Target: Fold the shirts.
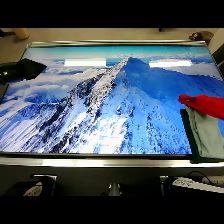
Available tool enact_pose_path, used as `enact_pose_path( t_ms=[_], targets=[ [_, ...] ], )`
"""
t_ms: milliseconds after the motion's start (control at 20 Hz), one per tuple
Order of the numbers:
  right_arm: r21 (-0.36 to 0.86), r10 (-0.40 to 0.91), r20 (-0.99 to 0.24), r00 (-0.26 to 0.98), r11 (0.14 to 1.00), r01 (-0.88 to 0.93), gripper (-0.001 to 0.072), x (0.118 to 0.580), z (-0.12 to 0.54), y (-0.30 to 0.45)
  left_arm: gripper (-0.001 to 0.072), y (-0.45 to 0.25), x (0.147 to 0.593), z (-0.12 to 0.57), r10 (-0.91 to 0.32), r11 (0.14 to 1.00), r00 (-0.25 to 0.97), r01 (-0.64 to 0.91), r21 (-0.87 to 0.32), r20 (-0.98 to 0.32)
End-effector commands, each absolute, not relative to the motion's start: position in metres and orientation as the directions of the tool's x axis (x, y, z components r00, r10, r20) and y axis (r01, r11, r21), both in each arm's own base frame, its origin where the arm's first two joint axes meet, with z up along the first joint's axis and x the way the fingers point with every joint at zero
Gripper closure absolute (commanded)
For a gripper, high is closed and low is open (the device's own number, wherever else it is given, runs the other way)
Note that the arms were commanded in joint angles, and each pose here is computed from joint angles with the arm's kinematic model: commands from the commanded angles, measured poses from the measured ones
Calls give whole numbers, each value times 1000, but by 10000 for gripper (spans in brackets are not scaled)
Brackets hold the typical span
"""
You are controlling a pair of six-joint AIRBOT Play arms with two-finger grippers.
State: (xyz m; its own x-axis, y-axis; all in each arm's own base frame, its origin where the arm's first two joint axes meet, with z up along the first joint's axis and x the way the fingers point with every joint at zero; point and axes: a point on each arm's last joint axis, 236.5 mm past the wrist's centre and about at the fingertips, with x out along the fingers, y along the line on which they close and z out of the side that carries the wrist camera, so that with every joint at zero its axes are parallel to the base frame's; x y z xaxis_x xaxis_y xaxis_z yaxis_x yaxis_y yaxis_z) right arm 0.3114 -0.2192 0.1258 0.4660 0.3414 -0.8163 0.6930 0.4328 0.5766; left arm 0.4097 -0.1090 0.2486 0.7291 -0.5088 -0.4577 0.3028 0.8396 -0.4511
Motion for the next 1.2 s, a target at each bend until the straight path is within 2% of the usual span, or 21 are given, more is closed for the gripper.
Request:
enact_pose_path(
  t_ms=[0,100,250,350,400,450,500,600,700,750,850,950,1000,1050,1100,1150],
  targets=[
    [180,149,-981,126,440,880,689,216,98,-255,683,-104,417,249,-489,850,749,294,-436,-448],
    [61,128,-992,7,422,904,689,187,82,-259,682,-103,419,248,-487,850,750,291,-438,-447],
    [-7,223,-968,-114,428,904,689,159,44,-237,682,-103,419,247,-487,850,750,290,-439,-448],
    [-37,235,-960,-151,431,902,688,150,19,-234,682,-103,419,247,-487,851,750,290,-438,-448],
    [-36,224,-964,-145,430,902,611,151,9,-236,682,-103,419,247,-487,851,749,290,-438,-448],
    [-30,207,-969,-133,436,899,283,154,4,-240,682,-103,419,247,-487,850,750,290,-439,-448],
    [-1,190,-977,-101,468,884,-8,161,4,-244,682,-103,419,247,-487,851,750,290,-438,-448],
    [94,122,-992,36,511,855,19,194,18,-261,683,-103,420,248,-484,851,754,289,-438,-443],
    [247,4,-955,298,569,784,23,262,67,-284,685,-98,427,256,-465,859,780,284,-426,-418],
    [287,-76,-902,425,628,723,33,302,104,-291,686,-92,435,260,-434,880,800,277,-387,-415],
    [286,-180,-770,613,761,583,37,378,176,-274,687,-71,456,241,-297,950,801,190,-249,-520],
    [263,-113,-694,711,879,397,38,442,209,-198,685,-44,471,190,-81,997,701,54,-60,-709],
    [232,-67,-711,700,917,324,38,461,203,-153,680,-37,472,162,4,999,623,30,29,-782],
    [184,-38,-767,640,943,276,38,469,182,-111,542,-41,467,131,41,997,530,35,70,-847],
    [145,-13,-833,552,960,241,37,469,155,-75,231,-48,455,102,43,998,424,33,62,-905],
    [135,39,-898,439,973,189,36,462,124,-39,23,-56,435,74,42,998,293,28,52,-955]
  ],
)
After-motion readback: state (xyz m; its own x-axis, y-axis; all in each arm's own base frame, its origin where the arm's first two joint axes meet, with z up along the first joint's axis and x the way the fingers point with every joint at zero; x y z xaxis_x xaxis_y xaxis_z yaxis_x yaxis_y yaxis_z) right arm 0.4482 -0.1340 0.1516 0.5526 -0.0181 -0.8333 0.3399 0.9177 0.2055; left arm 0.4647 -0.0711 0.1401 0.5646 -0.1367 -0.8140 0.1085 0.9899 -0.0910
